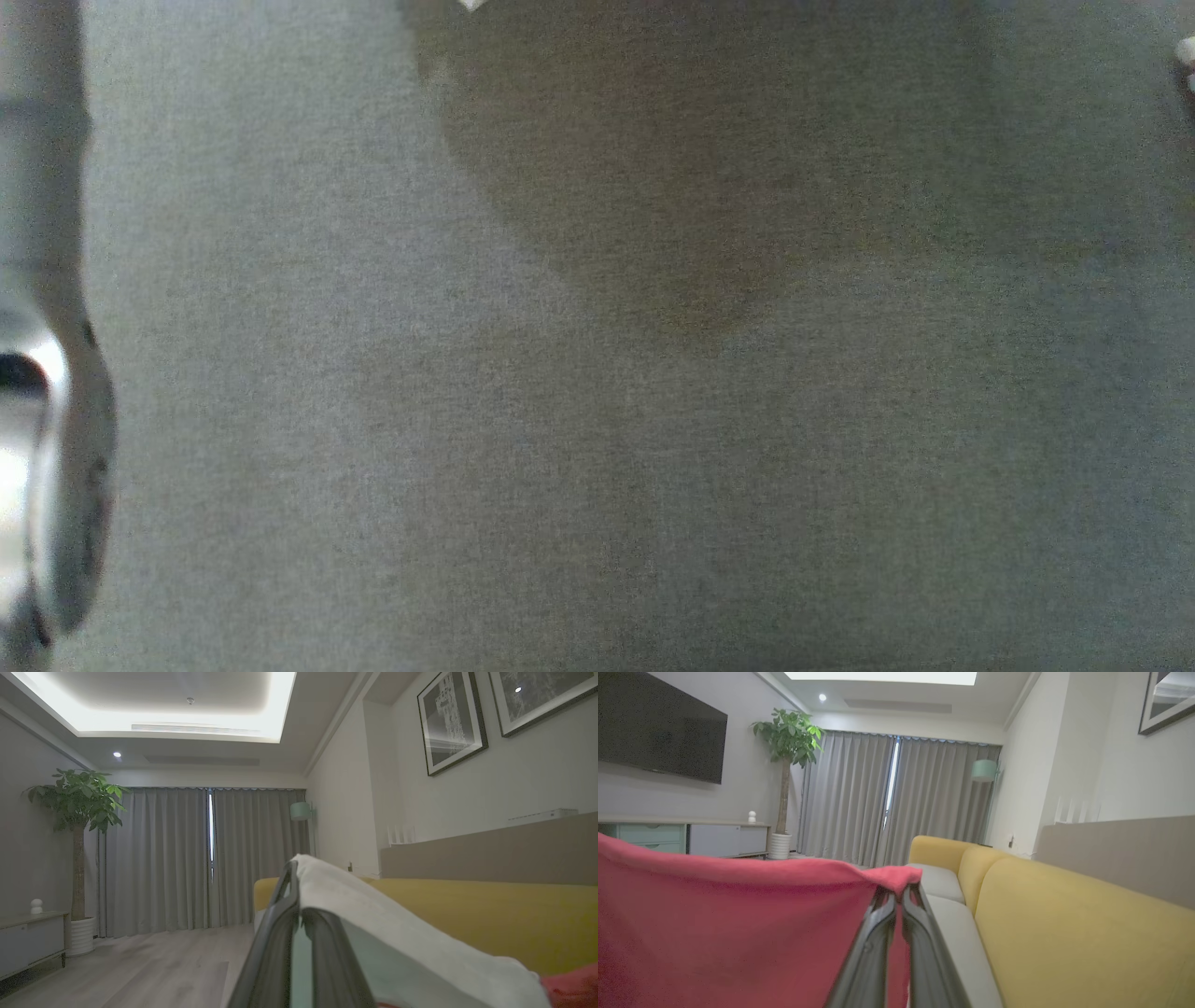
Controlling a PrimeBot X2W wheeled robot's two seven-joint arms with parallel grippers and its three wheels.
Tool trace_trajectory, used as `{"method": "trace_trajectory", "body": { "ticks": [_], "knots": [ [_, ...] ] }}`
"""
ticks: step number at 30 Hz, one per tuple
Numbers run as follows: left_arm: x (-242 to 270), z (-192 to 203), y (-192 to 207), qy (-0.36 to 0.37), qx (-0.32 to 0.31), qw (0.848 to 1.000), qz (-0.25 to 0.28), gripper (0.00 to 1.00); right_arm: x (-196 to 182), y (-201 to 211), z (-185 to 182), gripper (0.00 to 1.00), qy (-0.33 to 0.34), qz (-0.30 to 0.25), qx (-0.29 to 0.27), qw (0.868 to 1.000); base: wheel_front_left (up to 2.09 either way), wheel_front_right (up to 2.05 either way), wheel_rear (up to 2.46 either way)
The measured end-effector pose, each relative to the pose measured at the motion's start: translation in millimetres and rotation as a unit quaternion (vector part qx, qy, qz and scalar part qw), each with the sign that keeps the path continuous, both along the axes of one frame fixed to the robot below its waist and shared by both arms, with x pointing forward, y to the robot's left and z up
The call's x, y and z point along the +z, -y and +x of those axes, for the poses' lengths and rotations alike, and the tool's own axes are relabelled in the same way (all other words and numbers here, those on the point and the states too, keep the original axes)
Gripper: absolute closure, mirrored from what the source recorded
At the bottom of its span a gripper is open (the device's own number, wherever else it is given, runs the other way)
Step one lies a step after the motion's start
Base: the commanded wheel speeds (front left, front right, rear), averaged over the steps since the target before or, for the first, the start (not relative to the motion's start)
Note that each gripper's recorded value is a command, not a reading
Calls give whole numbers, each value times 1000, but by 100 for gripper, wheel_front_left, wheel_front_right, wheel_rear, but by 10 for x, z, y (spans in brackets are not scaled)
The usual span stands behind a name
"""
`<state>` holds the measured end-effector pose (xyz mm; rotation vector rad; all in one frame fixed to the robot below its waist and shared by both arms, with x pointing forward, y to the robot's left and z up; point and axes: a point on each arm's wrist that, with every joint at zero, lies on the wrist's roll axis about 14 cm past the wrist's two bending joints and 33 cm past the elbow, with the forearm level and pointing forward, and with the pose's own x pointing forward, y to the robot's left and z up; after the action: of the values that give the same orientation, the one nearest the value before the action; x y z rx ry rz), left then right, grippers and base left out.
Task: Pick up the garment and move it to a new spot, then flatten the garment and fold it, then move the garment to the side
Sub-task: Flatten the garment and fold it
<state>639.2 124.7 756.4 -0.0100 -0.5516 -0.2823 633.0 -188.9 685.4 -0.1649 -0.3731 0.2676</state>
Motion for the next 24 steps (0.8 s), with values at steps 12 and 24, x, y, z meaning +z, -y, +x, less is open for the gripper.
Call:
{"method": "trace_trajectory", "body": {
  "ticks": [12, 24],
  "knots": [
    [-1935, -855, -62, -180, -36, 983, -12, 100, -1500, 135, -453, 100, -180, 40, -10, 983, 0, 0, 0],
    [-3141, -2519, -186, -359, -7, 932, -59, 100, -2452, 443, -1982, 100, -311, 100, -45, 944, 0, 0, 0]
  ]
}}
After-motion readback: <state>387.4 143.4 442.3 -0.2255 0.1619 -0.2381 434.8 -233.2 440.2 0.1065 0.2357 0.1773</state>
